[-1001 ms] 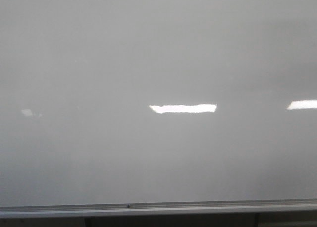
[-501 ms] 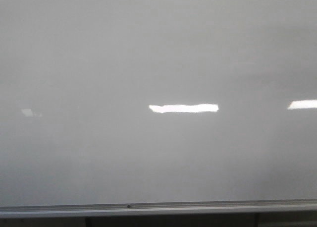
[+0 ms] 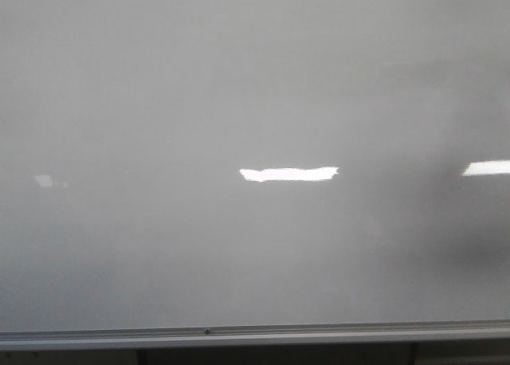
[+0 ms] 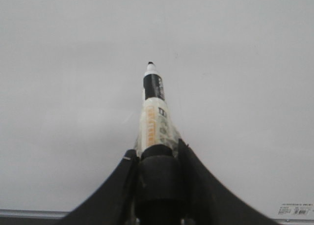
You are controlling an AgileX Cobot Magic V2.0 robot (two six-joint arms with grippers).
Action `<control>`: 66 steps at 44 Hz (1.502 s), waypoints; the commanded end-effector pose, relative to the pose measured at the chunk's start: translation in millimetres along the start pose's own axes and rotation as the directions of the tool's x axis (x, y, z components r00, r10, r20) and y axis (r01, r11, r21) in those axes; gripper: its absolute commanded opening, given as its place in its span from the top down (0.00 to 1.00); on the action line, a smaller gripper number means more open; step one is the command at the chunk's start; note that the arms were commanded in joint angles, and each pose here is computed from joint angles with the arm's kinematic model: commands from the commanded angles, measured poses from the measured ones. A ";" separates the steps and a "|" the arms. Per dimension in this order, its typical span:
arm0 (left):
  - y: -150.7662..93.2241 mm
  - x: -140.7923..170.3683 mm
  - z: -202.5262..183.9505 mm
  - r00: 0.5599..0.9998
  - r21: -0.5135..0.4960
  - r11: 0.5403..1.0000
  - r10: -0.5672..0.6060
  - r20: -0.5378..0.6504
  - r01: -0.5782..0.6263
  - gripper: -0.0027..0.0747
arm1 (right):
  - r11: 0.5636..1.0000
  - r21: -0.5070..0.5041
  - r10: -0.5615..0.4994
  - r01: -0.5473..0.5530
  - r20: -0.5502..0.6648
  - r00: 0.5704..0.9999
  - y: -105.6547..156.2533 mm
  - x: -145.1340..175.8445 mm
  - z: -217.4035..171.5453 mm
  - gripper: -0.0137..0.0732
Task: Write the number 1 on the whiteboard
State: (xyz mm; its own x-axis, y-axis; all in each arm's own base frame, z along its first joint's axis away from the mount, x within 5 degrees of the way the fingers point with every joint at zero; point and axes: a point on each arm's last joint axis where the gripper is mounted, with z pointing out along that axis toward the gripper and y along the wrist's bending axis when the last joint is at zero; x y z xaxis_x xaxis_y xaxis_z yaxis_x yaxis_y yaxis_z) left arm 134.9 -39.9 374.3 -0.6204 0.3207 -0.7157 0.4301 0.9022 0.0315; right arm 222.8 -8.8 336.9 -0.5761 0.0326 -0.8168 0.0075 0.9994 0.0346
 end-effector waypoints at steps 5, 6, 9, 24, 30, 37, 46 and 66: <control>0.1 -10.3 -8.4 0.995 -0.008 1.000 -0.020 0.097 0.021 0.26 | 1.000 0.013 0.004 -0.006 0.152 0.988 -1.8 -31.9 1.3 0.86; 0.1 -10.3 -8.4 0.995 -0.008 1.000 -0.020 0.097 0.021 0.26 | 1.000 0.013 0.004 -0.007 0.158 0.987 -2.0 -33.8 2.3 0.86; 0.2 -10.3 -8.4 0.995 -0.008 1.000 -0.020 0.098 0.021 0.26 | 1.000 0.015 0.004 -0.007 0.169 0.986 -2.4 -39.1 6.1 0.86; 0.3 -10.7 -8.4 0.995 -0.009 1.000 -0.020 0.101 0.021 0.26 | 1.000 0.025 0.002 -0.008 0.246 0.969 -4.3 -58.9 15.5 0.86; 0.3 -10.7 -8.4 0.995 -0.009 1.000 -0.020 0.101 0.021 0.26 | 1.000 0.027 0.003 -0.010 0.240 0.971 -5.1 -58.6 23.9 0.86; 0.3 -10.8 -8.4 0.995 -0.010 1.000 -0.020 0.102 0.021 0.26 | 1.000 0.025 0.005 -0.010 0.177 0.984 -5.7 -52.9 38.0 0.86; 0.3 -10.8 -8.4 0.995 -0.010 1.000 -0.018 0.102 0.019 0.26 | 1.000 0.014 0.011 -0.011 0.043 0.999 -5.9 -39.8 56.5 0.86; 0.3 -10.8 -8.4 0.995 -0.010 1.000 -0.018 0.102 0.019 0.26 | 1.000 -0.008 0.011 -0.013 -0.221 0.975 -5.1 -13.5 76.0 0.86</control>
State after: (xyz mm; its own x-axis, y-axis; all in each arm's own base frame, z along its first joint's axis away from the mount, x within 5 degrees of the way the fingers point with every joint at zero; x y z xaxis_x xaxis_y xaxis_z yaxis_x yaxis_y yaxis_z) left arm 135.3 -39.9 374.7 -0.6169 0.3192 -0.7194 0.4290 0.9027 0.0327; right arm 292.7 -12.6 284.2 -0.7920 0.0404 -0.6091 0.0085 0.9984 0.0551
